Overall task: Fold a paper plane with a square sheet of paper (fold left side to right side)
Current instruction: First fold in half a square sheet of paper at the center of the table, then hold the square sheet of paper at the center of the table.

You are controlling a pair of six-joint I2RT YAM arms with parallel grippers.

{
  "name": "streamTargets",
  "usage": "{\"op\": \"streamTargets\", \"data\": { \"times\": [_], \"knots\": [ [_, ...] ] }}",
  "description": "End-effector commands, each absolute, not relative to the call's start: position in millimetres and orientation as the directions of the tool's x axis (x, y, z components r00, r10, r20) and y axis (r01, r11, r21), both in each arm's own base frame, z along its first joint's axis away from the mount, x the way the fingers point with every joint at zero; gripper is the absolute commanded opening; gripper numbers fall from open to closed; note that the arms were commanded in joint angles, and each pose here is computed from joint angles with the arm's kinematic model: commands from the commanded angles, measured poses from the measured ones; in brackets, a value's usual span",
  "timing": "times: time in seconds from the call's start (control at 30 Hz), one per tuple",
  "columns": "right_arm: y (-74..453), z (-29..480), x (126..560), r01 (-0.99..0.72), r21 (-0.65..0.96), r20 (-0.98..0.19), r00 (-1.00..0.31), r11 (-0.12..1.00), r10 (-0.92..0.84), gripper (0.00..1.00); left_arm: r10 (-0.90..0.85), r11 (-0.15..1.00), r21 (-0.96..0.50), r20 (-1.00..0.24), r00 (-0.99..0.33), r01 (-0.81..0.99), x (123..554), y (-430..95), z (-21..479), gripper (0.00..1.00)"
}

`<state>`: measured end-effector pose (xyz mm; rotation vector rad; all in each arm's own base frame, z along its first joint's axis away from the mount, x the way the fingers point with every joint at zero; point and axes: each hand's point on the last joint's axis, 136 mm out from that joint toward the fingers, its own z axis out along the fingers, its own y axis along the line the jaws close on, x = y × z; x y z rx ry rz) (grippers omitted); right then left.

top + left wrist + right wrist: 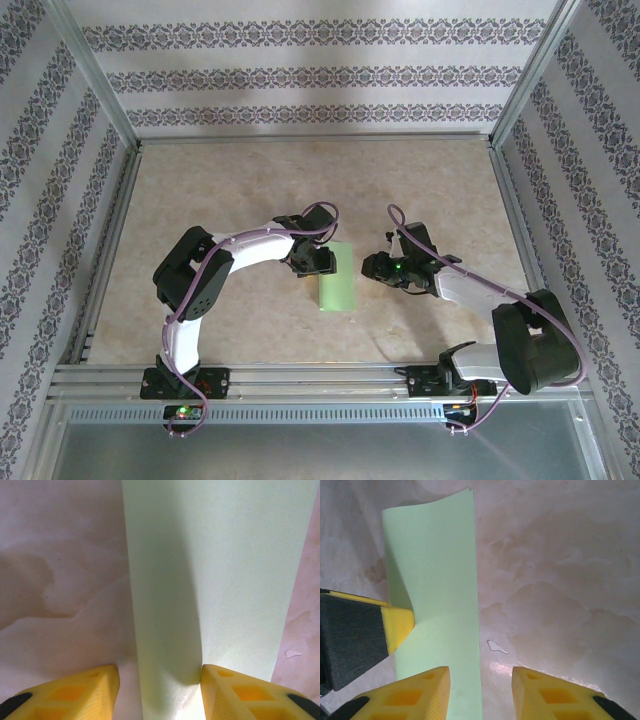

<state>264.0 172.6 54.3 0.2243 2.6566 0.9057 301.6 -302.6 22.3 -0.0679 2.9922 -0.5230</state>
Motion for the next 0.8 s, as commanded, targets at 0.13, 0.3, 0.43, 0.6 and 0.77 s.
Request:
{"op": "streamTargets", "data": {
  "times": [0.13, 0.3, 0.43, 0.6, 0.77],
  "knots": [
    [172.3, 60.3, 272.5, 0.051, 0.630, -0.262, -0.925, 0.775, 0.274, 0.39, -0.046, 0.961, -0.273, 0.001, -0.999, -0.045, 281.2, -295.1, -8.5, 0.49],
    [171.1, 59.0, 272.2, 0.054, 0.625, -0.262, -0.925, 0.779, 0.275, 0.39, -0.030, 0.965, -0.260, 0.010, -0.999, -0.032, 278.2, -294.8, -9.9, 0.49],
    [170.9, 58.6, 272.2, 0.054, 0.622, -0.262, -0.926, 0.781, 0.273, 0.39, -0.026, 0.966, -0.257, 0.012, -1.000, -0.028, 278.2, -295.6, -10.8, 0.49],
    [171.5, 57.9, 271.1, 0.053, 0.624, -0.257, -0.928, 0.780, 0.269, 0.38, -0.018, 0.965, -0.260, 0.020, -1.000, -0.023, 277.2, -297.5, -12.0, 0.51],
    [171.9, 55.5, 270.0, 0.056, 0.622, -0.250, -0.931, 0.781, 0.267, 0.38, -0.009, 0.965, -0.262, 0.028, -1.000, -0.016, 276.0, -299.8, -13.1, 0.51]
  ]
}}
